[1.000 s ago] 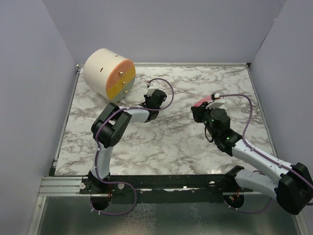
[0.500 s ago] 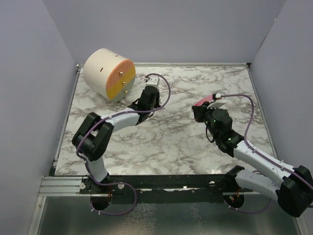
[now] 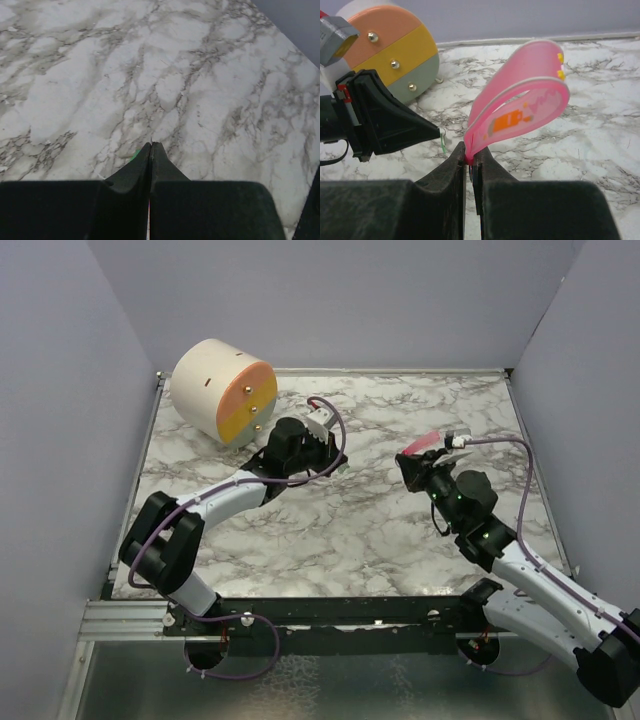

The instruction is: Put the keys on the keyring

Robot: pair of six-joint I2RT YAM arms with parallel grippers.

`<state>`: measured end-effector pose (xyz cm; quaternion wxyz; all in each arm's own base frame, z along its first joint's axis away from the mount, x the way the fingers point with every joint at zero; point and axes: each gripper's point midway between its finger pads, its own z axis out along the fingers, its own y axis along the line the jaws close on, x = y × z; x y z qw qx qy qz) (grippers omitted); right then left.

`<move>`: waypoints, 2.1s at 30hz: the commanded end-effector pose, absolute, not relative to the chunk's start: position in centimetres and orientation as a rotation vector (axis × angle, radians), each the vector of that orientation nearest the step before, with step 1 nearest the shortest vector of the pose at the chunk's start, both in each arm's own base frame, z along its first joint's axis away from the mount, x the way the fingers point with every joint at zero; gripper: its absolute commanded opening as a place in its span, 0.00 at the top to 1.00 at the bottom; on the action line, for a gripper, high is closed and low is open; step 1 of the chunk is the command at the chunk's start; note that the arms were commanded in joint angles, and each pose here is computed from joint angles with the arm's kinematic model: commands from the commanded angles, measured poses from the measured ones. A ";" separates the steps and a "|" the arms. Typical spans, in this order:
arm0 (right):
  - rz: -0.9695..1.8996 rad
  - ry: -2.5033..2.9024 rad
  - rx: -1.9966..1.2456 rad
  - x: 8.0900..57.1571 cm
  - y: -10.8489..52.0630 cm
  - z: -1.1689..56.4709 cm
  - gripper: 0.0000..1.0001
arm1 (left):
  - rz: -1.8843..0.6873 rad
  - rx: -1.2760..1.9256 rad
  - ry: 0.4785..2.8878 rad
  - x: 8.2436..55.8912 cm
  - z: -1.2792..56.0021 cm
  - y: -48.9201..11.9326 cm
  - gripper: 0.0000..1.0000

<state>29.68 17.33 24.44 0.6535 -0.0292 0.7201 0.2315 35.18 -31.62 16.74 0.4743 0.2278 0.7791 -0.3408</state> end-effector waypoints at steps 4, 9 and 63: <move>0.537 1.582 -0.203 27.4 17.2 24.8 0.99 | -1.216 0.825 1.743 28.4 20.4 -33.8 1.00; 0.546 1.573 -0.266 26.5 17.4 24.6 0.99 | -1.328 0.914 1.692 26.6 21.2 -34.3 1.00; 0.591 1.452 -0.266 25.8 17.5 25.1 0.99 | -1.660 0.306 1.760 27.4 25.5 -35.0 1.00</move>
